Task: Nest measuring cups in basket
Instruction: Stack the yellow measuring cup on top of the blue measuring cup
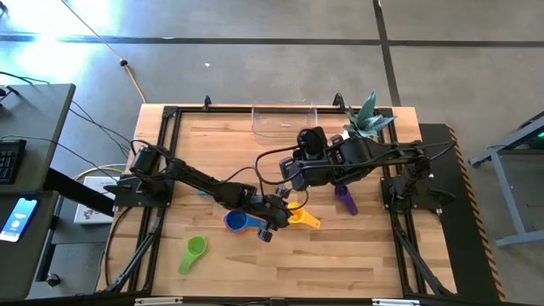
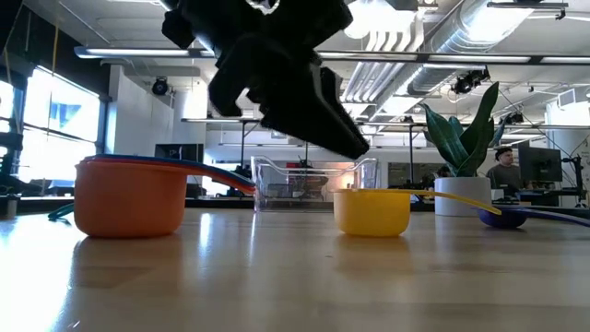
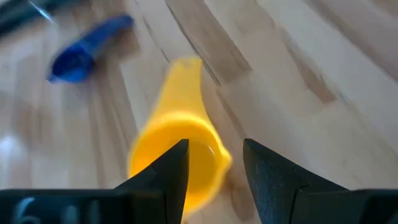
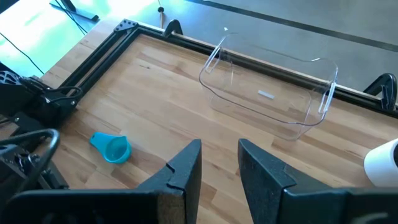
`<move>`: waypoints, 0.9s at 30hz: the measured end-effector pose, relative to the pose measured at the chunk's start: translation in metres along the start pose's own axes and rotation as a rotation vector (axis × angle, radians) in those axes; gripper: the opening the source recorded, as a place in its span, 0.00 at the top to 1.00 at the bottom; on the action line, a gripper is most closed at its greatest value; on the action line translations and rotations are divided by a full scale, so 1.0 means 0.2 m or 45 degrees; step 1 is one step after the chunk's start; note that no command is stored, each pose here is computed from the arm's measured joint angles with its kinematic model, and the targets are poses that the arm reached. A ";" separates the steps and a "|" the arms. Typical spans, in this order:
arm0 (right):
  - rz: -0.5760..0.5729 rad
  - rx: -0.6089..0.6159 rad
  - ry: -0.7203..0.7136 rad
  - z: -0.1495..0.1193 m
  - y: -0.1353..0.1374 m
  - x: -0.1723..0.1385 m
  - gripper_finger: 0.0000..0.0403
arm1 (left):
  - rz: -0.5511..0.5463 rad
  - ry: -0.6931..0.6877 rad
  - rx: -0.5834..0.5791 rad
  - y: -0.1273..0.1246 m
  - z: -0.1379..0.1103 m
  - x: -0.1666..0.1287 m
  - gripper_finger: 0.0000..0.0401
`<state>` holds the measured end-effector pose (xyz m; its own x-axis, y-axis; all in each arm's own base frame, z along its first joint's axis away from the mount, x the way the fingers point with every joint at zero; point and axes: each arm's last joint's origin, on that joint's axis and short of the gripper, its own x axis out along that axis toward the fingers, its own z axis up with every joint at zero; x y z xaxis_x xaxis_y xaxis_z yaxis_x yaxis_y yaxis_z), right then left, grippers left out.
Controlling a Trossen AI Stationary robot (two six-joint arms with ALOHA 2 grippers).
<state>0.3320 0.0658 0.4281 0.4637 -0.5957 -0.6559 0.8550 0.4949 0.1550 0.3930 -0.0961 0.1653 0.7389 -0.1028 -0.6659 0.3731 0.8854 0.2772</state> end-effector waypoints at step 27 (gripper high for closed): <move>0.006 0.002 0.011 0.00 0.00 0.00 0.76 | -0.008 0.107 0.020 -0.04 -0.11 0.13 0.65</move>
<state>0.3323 0.0661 0.4280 0.4659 -0.5875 -0.6617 0.8531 0.4968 0.1597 0.3971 -0.0964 0.1310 0.6874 -0.0692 -0.7230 0.3864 0.8777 0.2833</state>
